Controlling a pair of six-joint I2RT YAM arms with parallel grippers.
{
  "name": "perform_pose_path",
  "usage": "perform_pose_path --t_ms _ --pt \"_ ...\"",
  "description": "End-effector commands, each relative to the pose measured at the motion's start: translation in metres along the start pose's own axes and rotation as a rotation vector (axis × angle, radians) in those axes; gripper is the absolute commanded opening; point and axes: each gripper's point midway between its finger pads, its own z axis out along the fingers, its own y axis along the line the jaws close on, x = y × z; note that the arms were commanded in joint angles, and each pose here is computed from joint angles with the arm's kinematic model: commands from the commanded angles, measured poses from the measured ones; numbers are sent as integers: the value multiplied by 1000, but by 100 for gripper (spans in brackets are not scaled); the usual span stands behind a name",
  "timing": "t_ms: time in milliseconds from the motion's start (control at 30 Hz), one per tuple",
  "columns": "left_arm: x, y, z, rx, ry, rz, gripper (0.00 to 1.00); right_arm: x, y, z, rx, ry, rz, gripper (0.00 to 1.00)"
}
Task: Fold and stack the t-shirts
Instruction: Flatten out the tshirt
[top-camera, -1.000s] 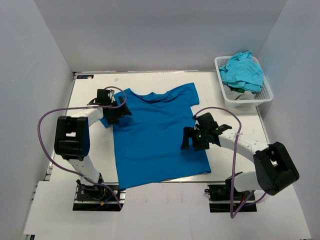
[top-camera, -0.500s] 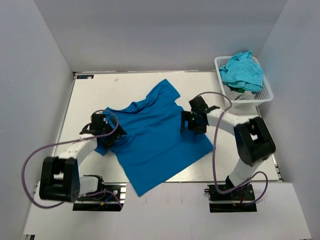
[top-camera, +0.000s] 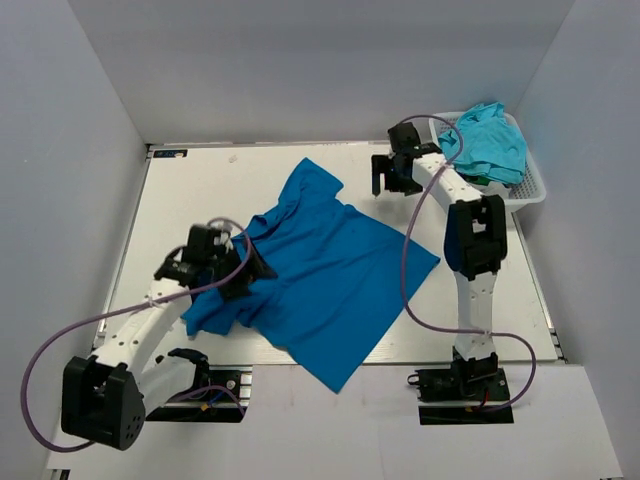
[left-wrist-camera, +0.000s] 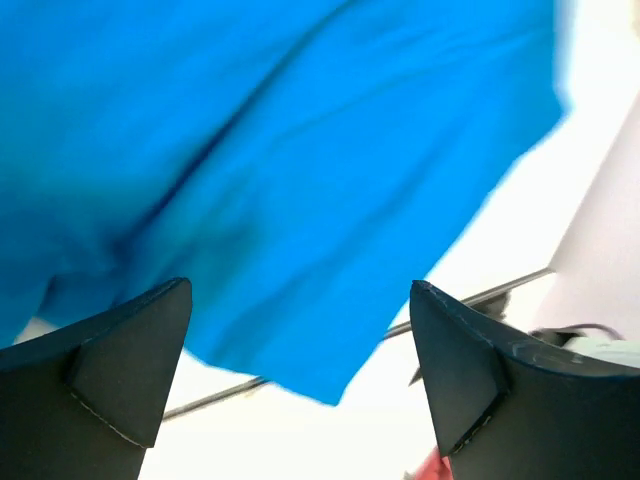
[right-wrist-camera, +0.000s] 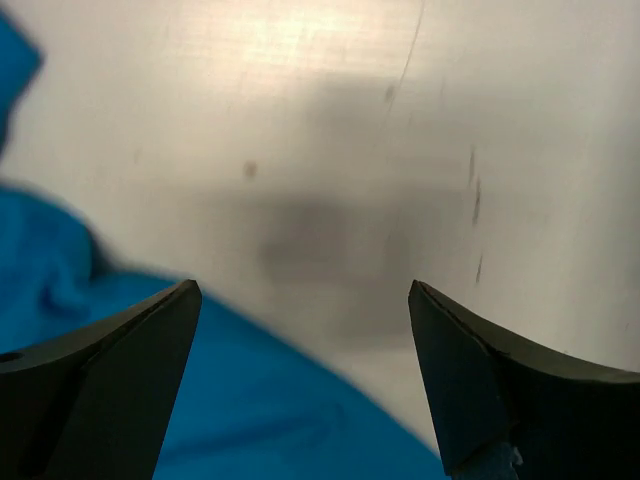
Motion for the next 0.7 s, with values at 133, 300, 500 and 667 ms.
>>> perform_pose_path --t_ms 133,300,500,667 --pt "-99 -65 -15 -23 -179 270 100 97 37 -88 -142 26 -5 90" --pt "-118 -77 41 22 -102 306 100 179 45 -138 -256 48 65 90" --pt "-136 -77 96 24 -85 317 100 237 58 -135 -383 98 107 90" --pt "-148 -67 128 -42 -73 307 100 221 65 -118 -412 48 85 90"
